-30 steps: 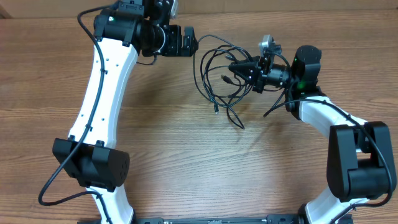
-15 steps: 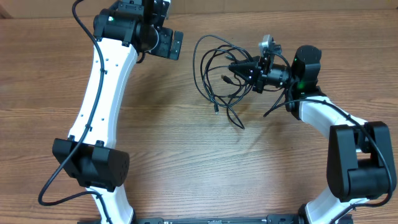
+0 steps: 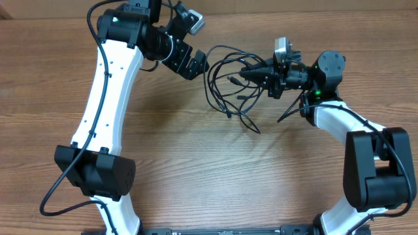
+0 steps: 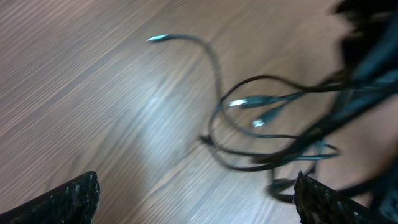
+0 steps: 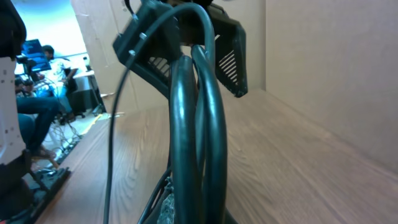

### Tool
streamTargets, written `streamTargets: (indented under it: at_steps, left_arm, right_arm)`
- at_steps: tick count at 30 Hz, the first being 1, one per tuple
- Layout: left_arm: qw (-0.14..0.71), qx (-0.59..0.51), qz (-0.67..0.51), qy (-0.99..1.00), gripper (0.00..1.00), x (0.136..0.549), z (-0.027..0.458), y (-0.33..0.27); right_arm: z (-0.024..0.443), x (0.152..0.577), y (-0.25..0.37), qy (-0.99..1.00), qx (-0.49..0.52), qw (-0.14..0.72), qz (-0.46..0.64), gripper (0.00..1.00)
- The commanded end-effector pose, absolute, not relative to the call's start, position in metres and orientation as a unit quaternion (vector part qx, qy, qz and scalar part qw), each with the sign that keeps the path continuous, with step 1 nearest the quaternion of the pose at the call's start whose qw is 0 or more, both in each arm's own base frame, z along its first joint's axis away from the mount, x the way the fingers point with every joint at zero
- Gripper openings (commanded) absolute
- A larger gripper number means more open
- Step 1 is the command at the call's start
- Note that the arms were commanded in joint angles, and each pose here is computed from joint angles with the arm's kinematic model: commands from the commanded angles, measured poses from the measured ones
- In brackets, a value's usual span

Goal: Untangle cables

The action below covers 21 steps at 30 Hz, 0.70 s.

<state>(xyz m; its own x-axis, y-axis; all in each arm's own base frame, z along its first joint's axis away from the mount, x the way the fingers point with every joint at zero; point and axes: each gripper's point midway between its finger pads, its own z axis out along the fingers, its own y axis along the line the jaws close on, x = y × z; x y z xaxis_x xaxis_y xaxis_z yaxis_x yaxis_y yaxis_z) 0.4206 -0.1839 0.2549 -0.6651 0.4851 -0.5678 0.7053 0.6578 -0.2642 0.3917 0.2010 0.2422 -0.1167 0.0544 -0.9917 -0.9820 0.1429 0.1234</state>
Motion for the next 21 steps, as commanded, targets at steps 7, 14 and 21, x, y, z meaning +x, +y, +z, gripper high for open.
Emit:
streamTargets:
  at_steps: [7, 14, 21]
  left_arm:
    - [0.263, 0.431, -0.320, 0.802, 0.97, 0.396, 0.285, -0.211]
    - [0.267, 0.440, -0.331, 0.791, 0.94, 0.393, 0.288, -0.215]
    - [0.259, 0.474, -0.323, 0.777, 0.86, 0.383, 0.283, -0.211]
  right_arm:
    - [0.251, 0.387, 0.198, 0.550, -0.421, 0.512, 0.507, 0.04]
    - [0.251, 0.387, 0.198, 0.550, -0.421, 0.512, 0.507, 0.04]
    - [0.251, 0.390, 0.195, 0.553, -0.417, 0.516, 0.504, 0.04]
